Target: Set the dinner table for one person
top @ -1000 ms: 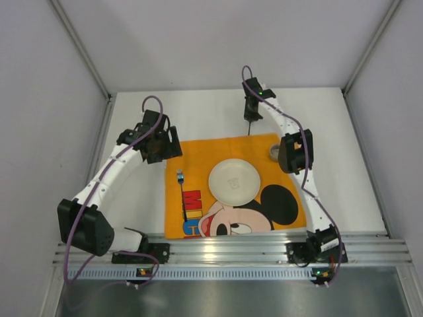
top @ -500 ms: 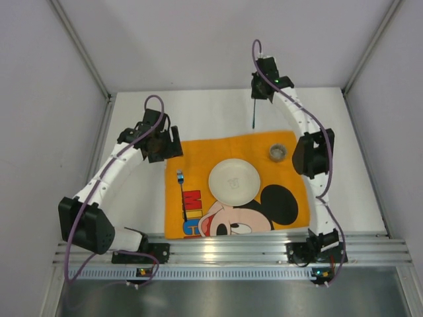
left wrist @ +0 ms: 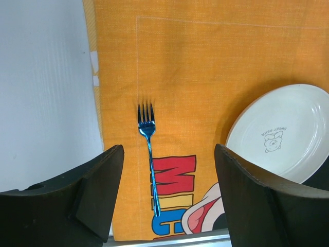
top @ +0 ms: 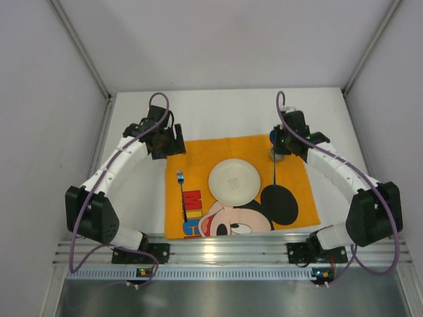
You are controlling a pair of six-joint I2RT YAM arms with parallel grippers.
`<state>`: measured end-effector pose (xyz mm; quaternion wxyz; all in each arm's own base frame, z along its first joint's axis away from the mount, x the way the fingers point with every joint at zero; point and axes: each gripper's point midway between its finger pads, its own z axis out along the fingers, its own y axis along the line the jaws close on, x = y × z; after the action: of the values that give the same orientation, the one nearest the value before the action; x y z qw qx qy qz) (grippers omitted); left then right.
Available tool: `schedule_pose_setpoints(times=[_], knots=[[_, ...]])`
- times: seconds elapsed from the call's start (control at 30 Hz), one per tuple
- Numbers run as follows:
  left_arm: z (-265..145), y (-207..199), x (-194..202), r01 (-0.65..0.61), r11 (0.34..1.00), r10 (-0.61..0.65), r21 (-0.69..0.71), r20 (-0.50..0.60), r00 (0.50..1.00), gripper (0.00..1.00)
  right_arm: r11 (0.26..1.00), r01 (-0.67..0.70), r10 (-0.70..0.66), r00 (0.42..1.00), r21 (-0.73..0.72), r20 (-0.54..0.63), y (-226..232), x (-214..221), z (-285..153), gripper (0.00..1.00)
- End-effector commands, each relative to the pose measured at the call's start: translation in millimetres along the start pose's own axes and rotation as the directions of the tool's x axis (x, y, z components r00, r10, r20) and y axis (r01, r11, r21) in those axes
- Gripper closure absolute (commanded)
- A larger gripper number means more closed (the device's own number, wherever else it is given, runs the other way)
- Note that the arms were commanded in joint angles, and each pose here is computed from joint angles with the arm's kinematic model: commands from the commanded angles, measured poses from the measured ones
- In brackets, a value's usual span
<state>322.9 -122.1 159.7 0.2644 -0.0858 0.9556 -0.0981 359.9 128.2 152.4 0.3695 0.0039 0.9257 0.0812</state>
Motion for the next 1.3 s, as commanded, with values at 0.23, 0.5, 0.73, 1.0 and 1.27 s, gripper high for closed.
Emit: schedule_pose_setpoints(times=[0.23,0.5,0.73,1.0,1.27], knots=[[2,-13,-26,-0.006,0.999,0.004,0.035,0.059,0.998,0.24,0.987,-0.025,0.009,0.995,-0.16,-0.1,11,96,-3,1.0],[0,-3,-18,0.014,1.0,-0.014,0.001,0.06,0.998,0.24,0.985,-0.022,-0.007,0.987,-0.174,-0.161,18,115,9,1.0],[-5,3,-16,0.022,1.0,-0.021,-0.02,0.07,0.997,0.24,0.987,-0.019,-0.014,0.979,-0.159,-0.203,14,129,18,1.0],[-1,4,-22,0.013,0.999,-0.01,-0.041,0.077,0.997,0.24,0.988,-0.011,-0.025,0.973,-0.152,-0.231,13,134,20,0.92],[11,13,-32,0.019,0.998,-0.014,-0.061,0.07,0.997,0.24,0.987,0.014,-0.044,0.982,-0.163,-0.185,15,115,5,0.73]])
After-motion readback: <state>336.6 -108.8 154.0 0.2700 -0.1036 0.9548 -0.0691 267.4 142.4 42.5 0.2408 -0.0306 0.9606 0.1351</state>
